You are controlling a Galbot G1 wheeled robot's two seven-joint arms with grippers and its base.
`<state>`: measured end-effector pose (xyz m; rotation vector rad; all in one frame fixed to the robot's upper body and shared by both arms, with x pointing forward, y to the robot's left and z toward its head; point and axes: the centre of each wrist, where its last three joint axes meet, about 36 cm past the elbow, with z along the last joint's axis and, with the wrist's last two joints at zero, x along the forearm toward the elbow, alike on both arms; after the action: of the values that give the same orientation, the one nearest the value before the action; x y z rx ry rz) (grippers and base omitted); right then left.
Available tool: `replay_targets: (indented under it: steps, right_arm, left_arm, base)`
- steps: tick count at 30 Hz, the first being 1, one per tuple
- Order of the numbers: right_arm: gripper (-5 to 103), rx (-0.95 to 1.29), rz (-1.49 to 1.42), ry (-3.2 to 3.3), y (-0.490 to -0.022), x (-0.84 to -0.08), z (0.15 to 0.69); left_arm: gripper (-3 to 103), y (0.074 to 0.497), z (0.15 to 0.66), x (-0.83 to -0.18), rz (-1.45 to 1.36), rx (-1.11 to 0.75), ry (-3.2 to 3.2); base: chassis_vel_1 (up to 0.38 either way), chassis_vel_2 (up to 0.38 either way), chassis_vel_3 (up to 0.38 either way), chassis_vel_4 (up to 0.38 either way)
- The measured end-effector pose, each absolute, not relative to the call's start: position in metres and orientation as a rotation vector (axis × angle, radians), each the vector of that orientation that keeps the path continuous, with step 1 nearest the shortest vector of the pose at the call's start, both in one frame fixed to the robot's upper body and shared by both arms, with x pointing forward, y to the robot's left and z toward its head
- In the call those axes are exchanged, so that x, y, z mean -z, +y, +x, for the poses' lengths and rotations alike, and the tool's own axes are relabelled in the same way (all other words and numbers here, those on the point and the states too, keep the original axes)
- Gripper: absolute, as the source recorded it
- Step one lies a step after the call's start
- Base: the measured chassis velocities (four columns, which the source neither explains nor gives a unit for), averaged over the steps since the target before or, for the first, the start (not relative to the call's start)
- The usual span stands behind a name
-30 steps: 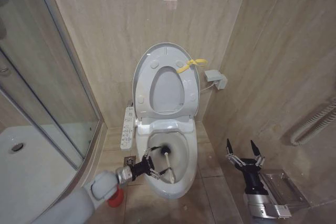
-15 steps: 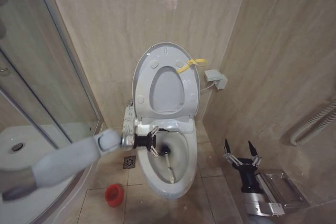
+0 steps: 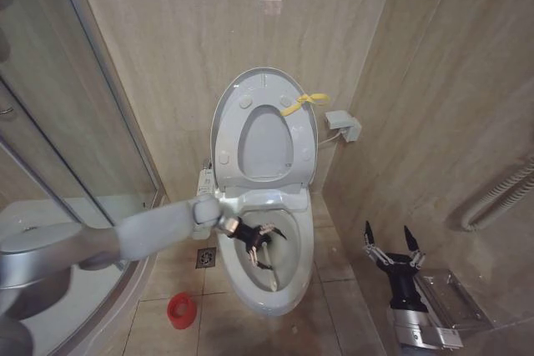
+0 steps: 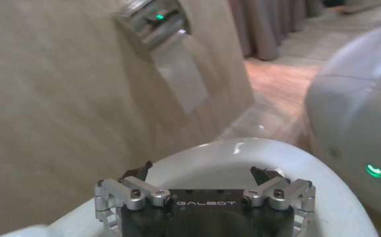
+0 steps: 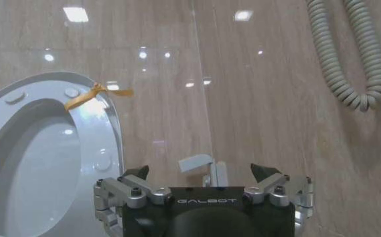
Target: Open the toilet lid, clean the toilet bowl with a toilet brush, close the toilet lid, and flush.
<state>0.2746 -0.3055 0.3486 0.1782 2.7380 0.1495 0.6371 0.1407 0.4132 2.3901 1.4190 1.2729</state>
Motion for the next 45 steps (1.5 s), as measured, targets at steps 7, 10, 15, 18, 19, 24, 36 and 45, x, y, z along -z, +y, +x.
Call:
replay_targets:
  steps: [7,10,15,18,19,24,36,45]
  right_arm:
    - [100,-0.158,0.185,2.730,-0.308,-0.352,0.273]
    - [100,-0.162,0.185,2.727,-0.309,-0.351,0.275]
    - [100,-0.167,0.184,2.724,-0.310,-0.350,0.278]
    - [100,-0.174,0.184,2.720,-0.309,-0.350,0.281]
    - [100,-0.177,0.184,2.720,-0.309,-0.350,0.282]
    - [100,-0.182,0.184,2.723,-0.308,-0.348,0.282]
    - [100,-0.183,0.192,2.723,-0.310,-0.349,0.278]
    - [100,-0.178,0.199,2.721,-0.311,-0.350,0.275]
  left_arm:
    - [100,0.110,0.657,-0.421,2.415,-1.408,1.245]
    - [100,0.106,0.666,-0.435,2.413,-1.451,1.212]
    - [100,0.106,0.672,-0.443,2.449,-1.493,1.173]
    - [100,0.105,0.674,-0.435,2.504,-1.527,1.137]
    - [100,0.105,0.675,-0.431,2.520,-1.531,1.131]
    - [100,0.100,0.673,-0.412,2.591,-1.544,1.091]
    - [100,0.085,0.670,-0.389,2.656,-1.554,1.044]
    - [101,0.076,0.661,-0.367,2.693,-1.518,1.047]
  base:
    - [0.000,0.000,0.000,0.000]
    - [0.000,0.000,0.000,0.000]
    - [0.000,0.000,0.000,0.000]
    - [0.000,0.000,0.000,0.000]
    - [0.000,0.000,0.000,0.000]
    - [0.000,0.000,0.000,0.000]
    - [0.000,0.000,0.000,0.000]
    - [0.000,0.000,0.000,0.000]
